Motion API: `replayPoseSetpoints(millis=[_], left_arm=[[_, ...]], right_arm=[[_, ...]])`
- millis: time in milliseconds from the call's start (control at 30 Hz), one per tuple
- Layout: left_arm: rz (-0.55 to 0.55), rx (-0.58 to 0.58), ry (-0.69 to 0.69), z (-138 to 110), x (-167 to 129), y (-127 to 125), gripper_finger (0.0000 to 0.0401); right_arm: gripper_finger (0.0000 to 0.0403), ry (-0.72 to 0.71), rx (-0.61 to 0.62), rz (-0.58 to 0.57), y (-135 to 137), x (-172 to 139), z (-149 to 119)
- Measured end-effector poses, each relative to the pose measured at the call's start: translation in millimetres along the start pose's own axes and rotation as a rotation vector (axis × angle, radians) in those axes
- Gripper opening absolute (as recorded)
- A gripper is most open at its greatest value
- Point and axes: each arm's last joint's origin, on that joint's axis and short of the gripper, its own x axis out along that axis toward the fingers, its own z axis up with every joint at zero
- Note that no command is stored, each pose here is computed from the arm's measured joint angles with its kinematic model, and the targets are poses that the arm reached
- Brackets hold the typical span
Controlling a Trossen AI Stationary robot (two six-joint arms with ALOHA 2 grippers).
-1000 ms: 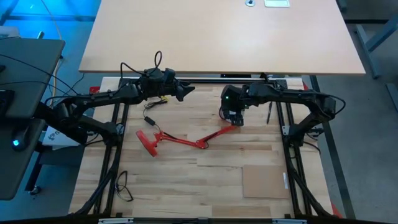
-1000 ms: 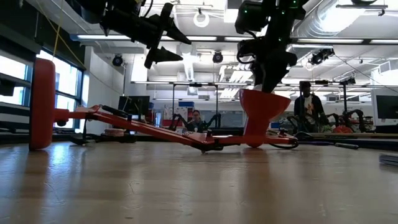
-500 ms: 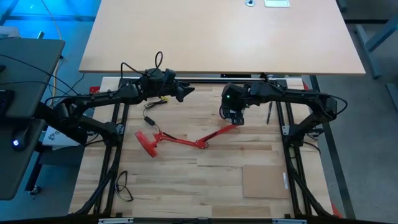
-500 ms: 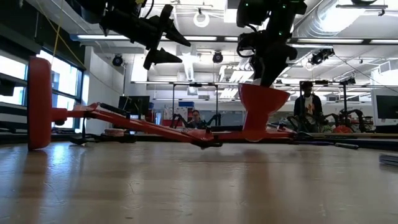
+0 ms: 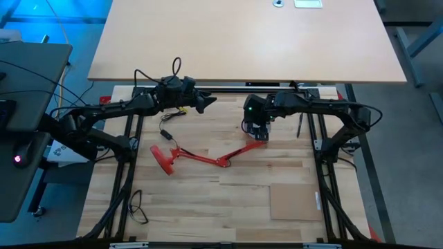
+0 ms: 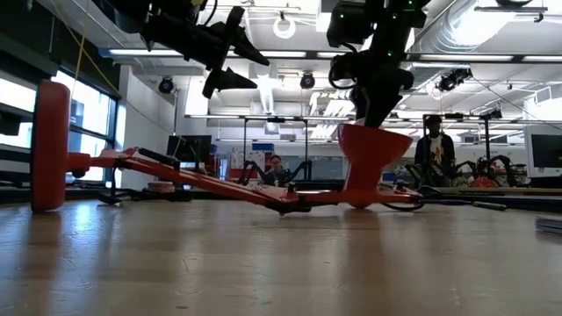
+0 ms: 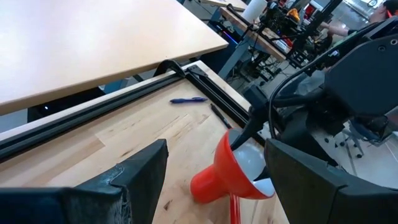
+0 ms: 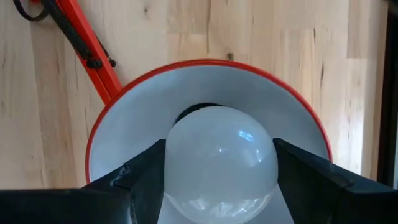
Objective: Screw lightbulb
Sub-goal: Insert the lightbulb into the desk lamp
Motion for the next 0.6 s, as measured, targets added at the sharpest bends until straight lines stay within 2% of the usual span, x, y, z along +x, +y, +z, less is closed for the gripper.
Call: replayPoseSetpoints(millis=[133,233,467,600], left_arm=[[0.000,0.000,0.000,0.0,0.0,0.0,0.0261],[0.003,0.005,0.005,-0.5,0.0,0.4,0.0261],[0.011,0.015,0.020,-1.9,0.1,1.1,0.0261],[0.011,0.016,0.019,-1.9,0.1,1.2,0.0261]], right_arm=[[0.0256,-0.018,-0.003,-0.011,-0.8,0.2,1.8],[0.0256,0.001,-0.069,-0.011,-0.2,0.3,0.1],[0.0256,0.006,-0.389,-0.027,3.2,0.5,1.6],[0.0256,0.005,-0.706,-0.020,6.8,0.6,2.7]])
